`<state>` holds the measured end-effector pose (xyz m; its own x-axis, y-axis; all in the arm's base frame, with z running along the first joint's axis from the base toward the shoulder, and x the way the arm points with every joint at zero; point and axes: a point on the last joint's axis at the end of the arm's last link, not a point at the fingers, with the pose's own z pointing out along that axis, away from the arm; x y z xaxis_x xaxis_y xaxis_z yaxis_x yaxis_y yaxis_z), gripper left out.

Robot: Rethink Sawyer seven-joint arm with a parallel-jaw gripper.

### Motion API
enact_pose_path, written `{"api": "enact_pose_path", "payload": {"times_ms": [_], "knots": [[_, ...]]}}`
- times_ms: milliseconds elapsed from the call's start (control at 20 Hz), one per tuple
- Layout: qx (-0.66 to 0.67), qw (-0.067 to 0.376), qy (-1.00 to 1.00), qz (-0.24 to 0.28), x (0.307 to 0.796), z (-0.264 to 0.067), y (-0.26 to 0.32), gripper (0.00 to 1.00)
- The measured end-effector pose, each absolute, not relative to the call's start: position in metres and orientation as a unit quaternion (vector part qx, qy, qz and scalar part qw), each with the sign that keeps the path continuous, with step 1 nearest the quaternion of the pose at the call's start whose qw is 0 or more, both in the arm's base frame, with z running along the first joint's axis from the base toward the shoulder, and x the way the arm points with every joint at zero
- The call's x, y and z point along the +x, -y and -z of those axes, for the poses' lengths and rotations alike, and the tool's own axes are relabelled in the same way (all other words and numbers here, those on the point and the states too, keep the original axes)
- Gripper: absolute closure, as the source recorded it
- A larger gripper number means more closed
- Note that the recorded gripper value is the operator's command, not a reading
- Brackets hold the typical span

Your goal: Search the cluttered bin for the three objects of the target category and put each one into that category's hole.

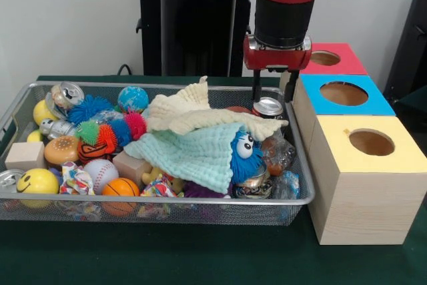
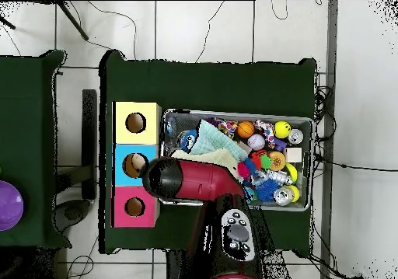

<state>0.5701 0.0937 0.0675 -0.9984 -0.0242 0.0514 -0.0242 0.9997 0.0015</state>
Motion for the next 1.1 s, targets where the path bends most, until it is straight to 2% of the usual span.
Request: {"api": "enact_pose_path", "payload": {"times_ms": [150, 300, 1100], "knots": [[0.008, -0.012, 1.000, -0.005, 0.582, -0.083, -0.090, 0.00], [-0.003, -0.020, 1.000, -0.003, 0.586, -0.090, -0.085, 0.00], [-0.025, -0.009, 1.000, 0.006, 0.605, -0.106, -0.070, 0.00]]}}
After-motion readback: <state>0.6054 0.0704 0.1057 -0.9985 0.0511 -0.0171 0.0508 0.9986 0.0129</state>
